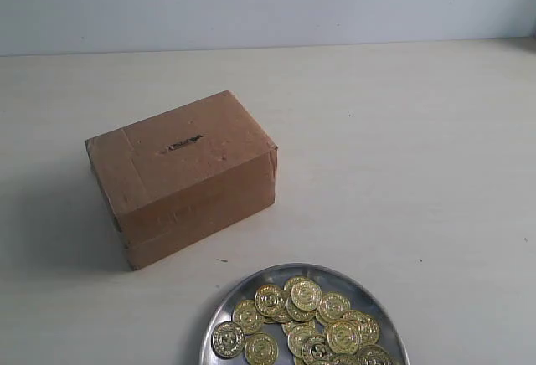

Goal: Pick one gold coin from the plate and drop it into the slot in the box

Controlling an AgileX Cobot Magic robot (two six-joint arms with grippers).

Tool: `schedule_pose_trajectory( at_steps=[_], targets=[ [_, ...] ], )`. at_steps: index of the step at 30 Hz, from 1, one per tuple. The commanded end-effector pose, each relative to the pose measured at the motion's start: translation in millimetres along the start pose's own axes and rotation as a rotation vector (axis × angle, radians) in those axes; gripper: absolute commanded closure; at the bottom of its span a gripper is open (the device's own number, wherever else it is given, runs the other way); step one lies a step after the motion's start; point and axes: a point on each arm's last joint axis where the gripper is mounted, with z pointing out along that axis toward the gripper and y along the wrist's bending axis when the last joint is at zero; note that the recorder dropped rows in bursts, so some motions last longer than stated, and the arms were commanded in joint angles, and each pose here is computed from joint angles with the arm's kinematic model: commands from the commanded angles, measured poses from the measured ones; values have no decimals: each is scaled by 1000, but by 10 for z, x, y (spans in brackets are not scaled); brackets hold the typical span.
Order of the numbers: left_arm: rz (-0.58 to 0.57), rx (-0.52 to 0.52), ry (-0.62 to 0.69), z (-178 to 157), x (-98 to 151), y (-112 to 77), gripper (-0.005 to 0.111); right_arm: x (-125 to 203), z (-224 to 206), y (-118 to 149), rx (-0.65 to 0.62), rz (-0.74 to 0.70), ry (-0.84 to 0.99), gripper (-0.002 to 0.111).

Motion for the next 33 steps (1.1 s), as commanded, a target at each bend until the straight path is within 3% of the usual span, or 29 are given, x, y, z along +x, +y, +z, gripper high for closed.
schedule_pose_trajectory(
  at_steps=[1,33],
  targets=[
    [5,3,-8,0,1,0,107,-1,1,-2,5,0,-13,108],
    [4,-1,-8,0,1,2,107,-15,1,-2,5,-1,-28,108]
  ],
)
